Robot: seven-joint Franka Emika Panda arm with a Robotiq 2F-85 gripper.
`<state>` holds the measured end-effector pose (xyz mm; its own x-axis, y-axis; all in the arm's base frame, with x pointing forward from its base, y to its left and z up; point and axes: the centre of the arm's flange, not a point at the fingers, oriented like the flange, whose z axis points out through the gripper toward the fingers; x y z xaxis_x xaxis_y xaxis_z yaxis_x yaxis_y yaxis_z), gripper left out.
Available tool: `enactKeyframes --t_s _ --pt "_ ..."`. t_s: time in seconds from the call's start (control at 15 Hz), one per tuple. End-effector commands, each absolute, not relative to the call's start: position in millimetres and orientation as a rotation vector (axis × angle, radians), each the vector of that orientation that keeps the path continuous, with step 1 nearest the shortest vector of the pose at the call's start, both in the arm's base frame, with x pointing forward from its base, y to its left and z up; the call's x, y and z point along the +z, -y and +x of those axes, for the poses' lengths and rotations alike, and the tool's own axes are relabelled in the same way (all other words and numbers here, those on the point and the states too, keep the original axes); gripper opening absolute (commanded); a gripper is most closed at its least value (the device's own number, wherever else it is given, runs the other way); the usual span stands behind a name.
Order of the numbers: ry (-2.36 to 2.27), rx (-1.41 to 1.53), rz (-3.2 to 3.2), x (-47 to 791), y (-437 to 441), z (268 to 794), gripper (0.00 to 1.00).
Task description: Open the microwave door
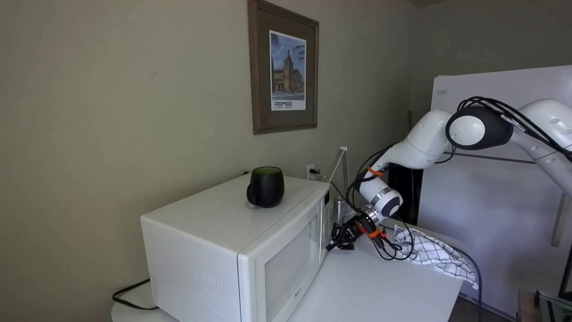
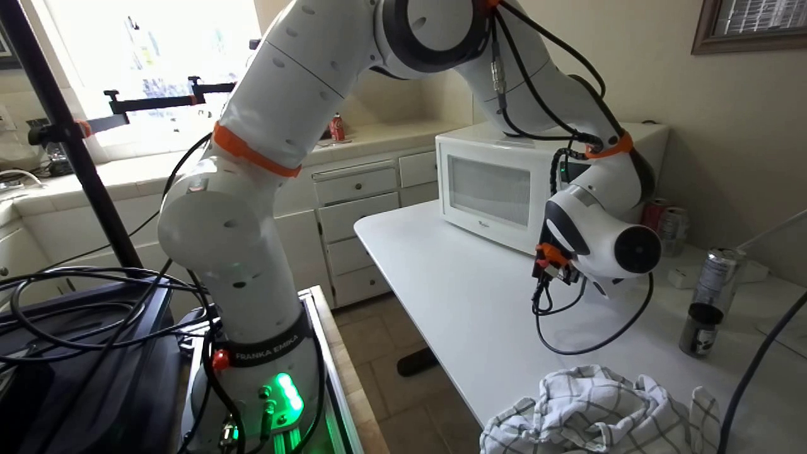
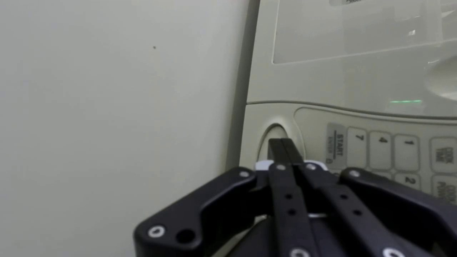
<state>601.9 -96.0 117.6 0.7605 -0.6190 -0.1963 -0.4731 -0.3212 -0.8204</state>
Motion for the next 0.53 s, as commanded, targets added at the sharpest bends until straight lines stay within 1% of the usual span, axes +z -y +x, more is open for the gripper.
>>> enactKeyframes --t_s 0.0,0.47 --pt "-0.885 -0.184 -1.984 104.8 91.5 616.8 0.0" --pt "-0.879 -0.227 -1.941 98.2 91.7 615.5 0.0"
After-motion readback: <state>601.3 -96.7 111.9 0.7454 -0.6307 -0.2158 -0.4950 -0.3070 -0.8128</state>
